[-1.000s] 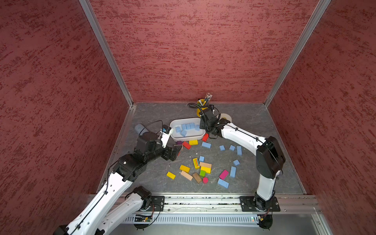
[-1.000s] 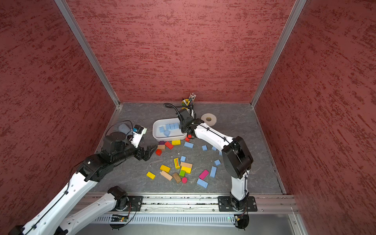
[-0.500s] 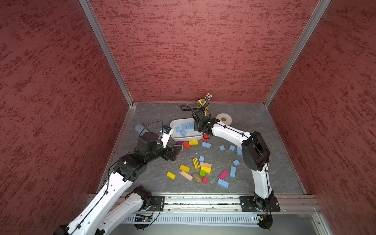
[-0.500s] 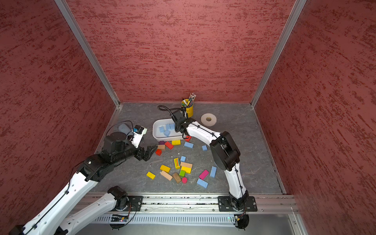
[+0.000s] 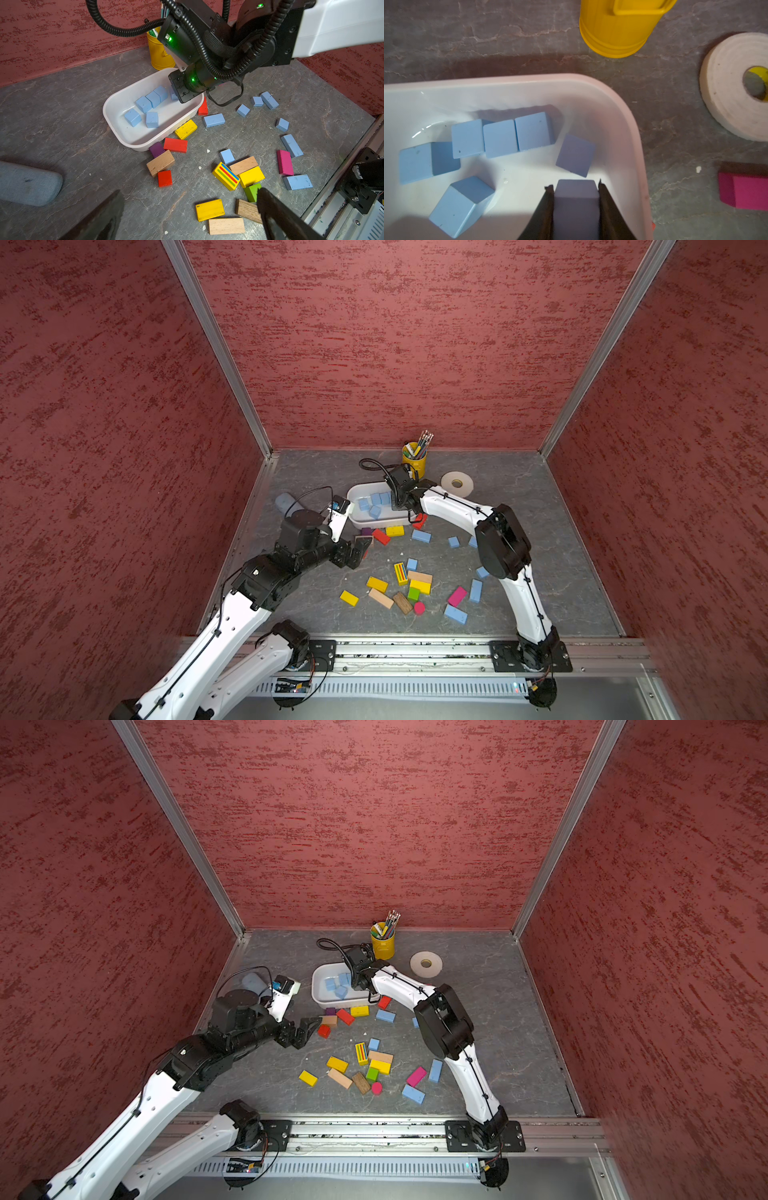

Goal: Pick out the blue building blocks
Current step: Place the building block in the storage box.

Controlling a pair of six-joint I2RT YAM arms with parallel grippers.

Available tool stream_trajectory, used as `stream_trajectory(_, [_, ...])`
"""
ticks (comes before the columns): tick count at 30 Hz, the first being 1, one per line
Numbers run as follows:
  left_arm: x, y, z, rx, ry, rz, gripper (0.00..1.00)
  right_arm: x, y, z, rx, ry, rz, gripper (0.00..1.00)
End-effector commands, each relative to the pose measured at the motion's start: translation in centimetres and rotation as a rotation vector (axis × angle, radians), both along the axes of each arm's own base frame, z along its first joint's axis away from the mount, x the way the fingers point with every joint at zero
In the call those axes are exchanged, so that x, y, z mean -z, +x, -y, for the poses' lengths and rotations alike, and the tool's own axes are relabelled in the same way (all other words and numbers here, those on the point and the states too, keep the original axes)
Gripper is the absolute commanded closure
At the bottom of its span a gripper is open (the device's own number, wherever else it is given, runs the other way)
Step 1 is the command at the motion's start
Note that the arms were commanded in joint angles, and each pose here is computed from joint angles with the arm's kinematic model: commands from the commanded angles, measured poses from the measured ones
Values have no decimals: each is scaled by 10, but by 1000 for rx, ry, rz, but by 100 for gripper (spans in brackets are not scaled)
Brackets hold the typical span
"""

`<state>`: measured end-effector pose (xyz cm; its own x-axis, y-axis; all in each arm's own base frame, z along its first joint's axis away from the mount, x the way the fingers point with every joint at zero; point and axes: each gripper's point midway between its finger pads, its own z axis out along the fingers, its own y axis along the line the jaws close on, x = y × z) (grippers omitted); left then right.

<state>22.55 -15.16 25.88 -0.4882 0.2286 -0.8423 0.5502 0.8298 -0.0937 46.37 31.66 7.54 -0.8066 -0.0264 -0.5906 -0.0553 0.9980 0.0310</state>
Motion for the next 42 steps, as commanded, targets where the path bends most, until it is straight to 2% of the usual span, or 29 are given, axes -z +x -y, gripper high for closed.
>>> stream_trajectory(1, [-2, 0, -1, 0, -6, 16, 0, 3, 0, -7, -17, -10, -15, 79])
stream_trajectory(12, [-2, 0, -1, 1, -7, 15, 0, 17, 16, -12, -7, -58, -5, 79])
stream_trajectory(30, [-2, 0, -2, 0, -6, 15, 0, 17, 42, -15, 30, -109, 58, 74])
stream_trajectory(37, [-2, 0, -2, -1, -7, 16, 0, 11, 42, -16, 28, -104, 62, 51])
stream_trajectory(42, [-2, 0, -2, -2, -7, 15, 0, -4, 42, -19, 26, -74, 73, 45])
